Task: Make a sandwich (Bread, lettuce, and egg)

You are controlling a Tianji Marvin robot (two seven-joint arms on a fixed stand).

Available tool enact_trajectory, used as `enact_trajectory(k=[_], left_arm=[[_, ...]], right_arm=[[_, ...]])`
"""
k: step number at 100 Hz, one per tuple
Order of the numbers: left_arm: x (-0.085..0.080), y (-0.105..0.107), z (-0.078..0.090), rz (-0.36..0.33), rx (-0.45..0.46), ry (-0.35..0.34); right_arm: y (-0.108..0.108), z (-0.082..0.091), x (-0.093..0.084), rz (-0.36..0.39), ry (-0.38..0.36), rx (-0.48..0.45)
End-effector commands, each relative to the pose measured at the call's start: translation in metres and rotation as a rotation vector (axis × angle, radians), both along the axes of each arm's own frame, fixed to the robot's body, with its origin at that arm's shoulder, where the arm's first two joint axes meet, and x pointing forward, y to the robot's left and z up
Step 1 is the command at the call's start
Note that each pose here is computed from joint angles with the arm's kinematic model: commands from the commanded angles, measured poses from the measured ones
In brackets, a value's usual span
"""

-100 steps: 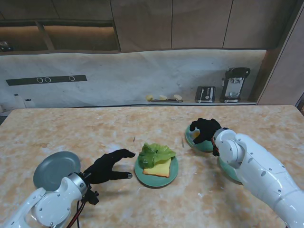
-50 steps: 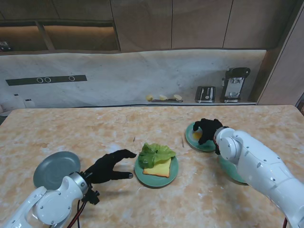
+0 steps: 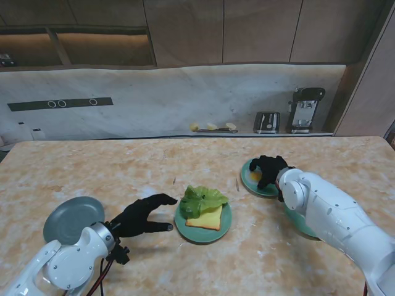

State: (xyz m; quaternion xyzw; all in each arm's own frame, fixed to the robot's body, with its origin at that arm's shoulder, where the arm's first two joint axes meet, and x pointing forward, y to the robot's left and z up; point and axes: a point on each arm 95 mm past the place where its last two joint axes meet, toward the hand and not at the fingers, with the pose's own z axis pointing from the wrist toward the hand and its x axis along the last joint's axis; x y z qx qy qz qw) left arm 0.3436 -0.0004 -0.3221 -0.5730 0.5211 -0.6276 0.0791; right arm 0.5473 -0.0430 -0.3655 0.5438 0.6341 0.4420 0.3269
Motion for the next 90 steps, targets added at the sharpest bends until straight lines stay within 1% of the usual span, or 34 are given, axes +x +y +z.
enact_trajectory(k=[1,31,55,76,90], left_arm=[[0.000,-0.001,-0.001,-0.008,0.005,0.011],[0.001,-0.002,0.000,-0.004,0.008,0.014],[0.003,-0.001,0.000,-0.002,0.011,0.009],[0.003,0.000,0.001,-0.003,0.018,0.006],[0.003,0.001,0.001,-0.006,0.024,0.003]], right_arm=[[0.007,-0.006,-0.002,0.015,0.027,-0.002],[0.006,-0.016,0.000,0.005,0.054,-0.018],[0.008,-0.028,0.001,-0.026,0.088,-0.015],[0.009,-0.040,-0.003,-0.044,0.097,-0.001],[0.011,-0.050,-0.010,-0.062,0.107,0.007]])
